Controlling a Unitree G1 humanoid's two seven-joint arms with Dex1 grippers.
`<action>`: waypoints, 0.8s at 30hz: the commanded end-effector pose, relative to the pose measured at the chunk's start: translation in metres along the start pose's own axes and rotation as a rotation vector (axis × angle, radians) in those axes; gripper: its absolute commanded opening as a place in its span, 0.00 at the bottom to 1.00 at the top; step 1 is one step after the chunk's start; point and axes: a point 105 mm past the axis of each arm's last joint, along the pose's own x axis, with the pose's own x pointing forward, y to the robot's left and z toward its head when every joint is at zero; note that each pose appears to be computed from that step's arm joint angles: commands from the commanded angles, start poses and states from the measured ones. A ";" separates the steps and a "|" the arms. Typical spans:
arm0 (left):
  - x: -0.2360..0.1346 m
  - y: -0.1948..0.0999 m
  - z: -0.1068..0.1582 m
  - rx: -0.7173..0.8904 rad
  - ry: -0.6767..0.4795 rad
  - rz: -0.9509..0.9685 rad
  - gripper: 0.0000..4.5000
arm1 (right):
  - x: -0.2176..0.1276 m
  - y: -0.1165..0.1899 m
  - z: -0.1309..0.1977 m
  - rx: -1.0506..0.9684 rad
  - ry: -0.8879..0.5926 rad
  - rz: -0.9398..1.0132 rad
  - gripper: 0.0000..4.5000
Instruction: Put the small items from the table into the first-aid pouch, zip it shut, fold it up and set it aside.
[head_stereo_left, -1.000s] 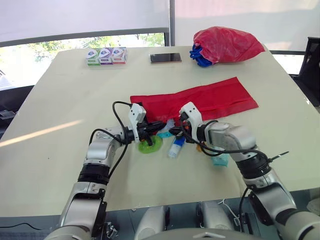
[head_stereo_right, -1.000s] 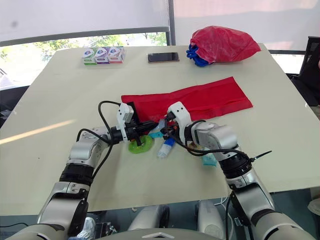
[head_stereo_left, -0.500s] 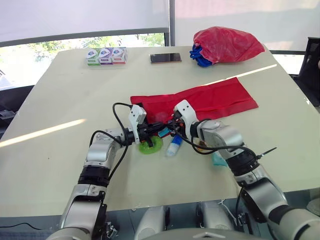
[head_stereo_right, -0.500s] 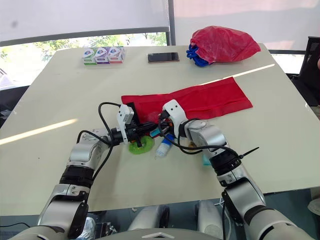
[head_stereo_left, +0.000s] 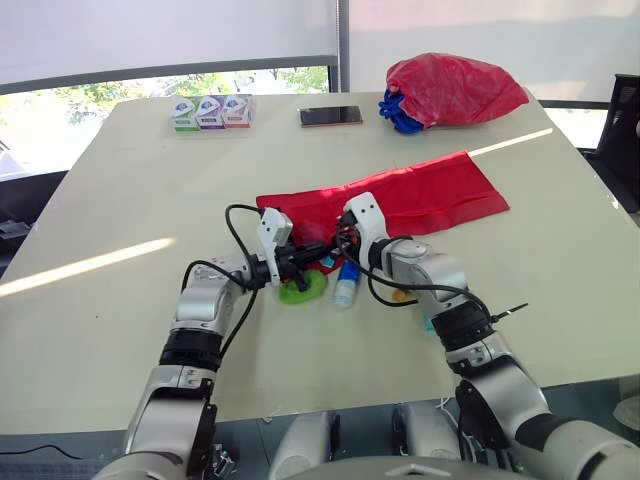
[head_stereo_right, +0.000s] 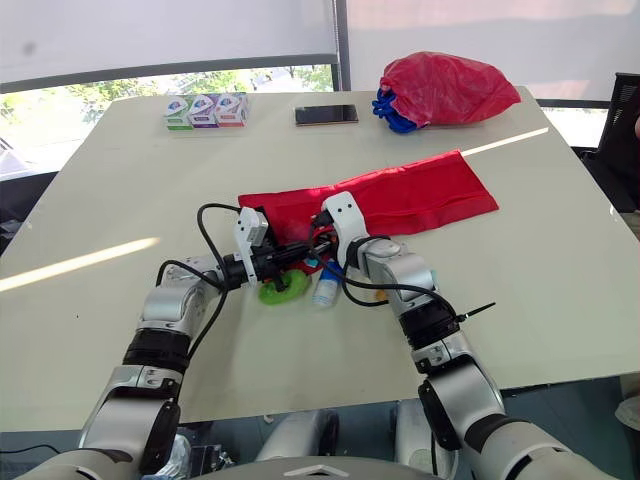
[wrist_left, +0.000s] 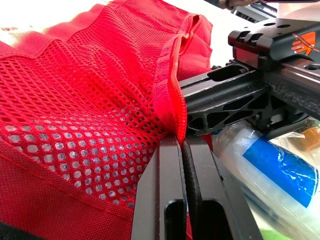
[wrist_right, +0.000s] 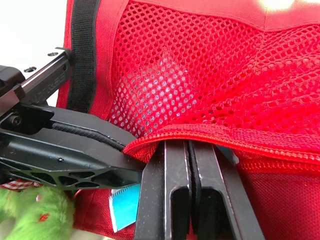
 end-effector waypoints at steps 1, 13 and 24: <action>0.004 -0.001 -0.007 -0.010 0.024 -0.018 0.00 | -0.014 0.011 0.015 -0.065 -0.007 0.092 0.01; 0.009 0.000 0.003 -0.002 0.001 -0.045 0.00 | -0.019 0.029 -0.003 -0.156 0.112 0.171 0.01; 0.008 -0.008 0.005 -0.018 0.008 -0.088 0.00 | 0.006 0.012 0.030 -0.159 -0.061 -0.001 0.01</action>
